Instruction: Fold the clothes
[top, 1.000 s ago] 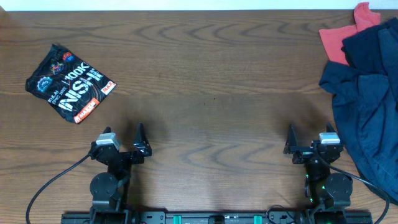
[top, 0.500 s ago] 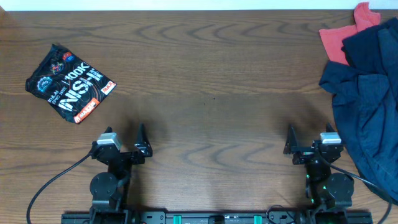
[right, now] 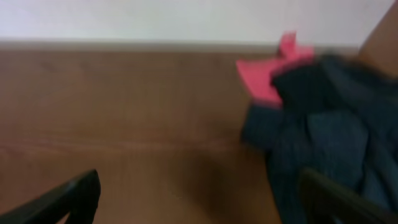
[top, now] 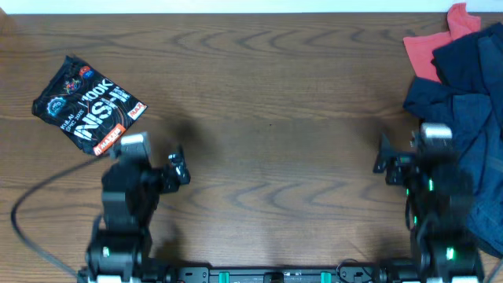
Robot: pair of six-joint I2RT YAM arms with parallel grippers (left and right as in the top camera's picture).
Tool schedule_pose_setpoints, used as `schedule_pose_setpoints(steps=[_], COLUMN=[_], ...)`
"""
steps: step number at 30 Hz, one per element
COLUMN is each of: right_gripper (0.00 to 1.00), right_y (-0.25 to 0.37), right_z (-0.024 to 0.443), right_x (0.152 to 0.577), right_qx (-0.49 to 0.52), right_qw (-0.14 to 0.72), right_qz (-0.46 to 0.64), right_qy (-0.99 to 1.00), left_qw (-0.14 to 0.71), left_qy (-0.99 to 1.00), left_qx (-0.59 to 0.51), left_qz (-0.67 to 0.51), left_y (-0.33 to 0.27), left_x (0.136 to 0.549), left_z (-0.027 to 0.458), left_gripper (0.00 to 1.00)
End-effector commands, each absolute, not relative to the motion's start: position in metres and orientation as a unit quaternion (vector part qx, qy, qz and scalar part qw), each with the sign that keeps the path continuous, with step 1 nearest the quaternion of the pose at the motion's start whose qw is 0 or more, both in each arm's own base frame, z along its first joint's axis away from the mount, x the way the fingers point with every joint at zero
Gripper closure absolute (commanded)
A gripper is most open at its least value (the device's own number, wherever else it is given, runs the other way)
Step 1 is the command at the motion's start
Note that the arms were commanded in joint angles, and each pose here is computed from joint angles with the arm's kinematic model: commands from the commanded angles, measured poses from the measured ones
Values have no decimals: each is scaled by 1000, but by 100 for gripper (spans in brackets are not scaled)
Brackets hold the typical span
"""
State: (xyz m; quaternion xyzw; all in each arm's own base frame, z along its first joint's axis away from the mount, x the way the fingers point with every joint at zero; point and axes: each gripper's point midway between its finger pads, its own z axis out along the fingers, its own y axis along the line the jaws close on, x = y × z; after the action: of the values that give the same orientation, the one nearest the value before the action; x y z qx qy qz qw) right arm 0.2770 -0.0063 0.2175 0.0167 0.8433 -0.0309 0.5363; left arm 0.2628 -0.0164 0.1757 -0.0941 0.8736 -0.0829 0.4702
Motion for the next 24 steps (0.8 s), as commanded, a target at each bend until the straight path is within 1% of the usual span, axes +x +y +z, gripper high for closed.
schedule_pose_setpoints(steps=[1, 3, 6, 9, 12, 15, 18, 21, 23, 24], right_gripper=[1, 1, 1, 1, 1, 1, 2, 7, 12, 12], right_y=[-13, -10, -1, -28, -76, -121, -159, -192, -208, -213], right_z=[213, 207, 203, 195, 179, 155, 127, 102, 89, 84], right_x=[302, 319, 348, 378, 398, 406, 406, 400, 397, 396], right_qx=[30, 25, 9, 32, 101, 158, 219, 280, 310, 319], right_qw=[468, 426, 397, 399, 396, 379, 360, 345, 339, 338], right_qz=[-43, -37, -17, -83, -169, -218, -229, -231, -231, -231], right_qy=[882, 904, 917, 913, 897, 886, 877, 865, 857, 855], left_qw=[411, 353, 284, 240, 223, 219, 221, 220, 220, 220], left_qy=[904, 928, 952, 965, 969, 970, 969, 969, 969, 969], left_qx=[-90, -93, -97, -98, -99, -99, -99, -99, -99, -99], left_qz=[-75, -65, -55, -48, -45, -44, -44, -44, -45, -45], left_y=[-19, -19, -20, -20, -20, -20, -20, -20, -20, -20], left_x=[275, 277, 280, 283, 284, 284, 285, 285, 285, 285], left_z=[175, 166, 153, 140, 131, 128, 129, 129, 129, 129], left_gripper=[2, 2, 2, 2, 2, 2, 2, 2, 2, 2])
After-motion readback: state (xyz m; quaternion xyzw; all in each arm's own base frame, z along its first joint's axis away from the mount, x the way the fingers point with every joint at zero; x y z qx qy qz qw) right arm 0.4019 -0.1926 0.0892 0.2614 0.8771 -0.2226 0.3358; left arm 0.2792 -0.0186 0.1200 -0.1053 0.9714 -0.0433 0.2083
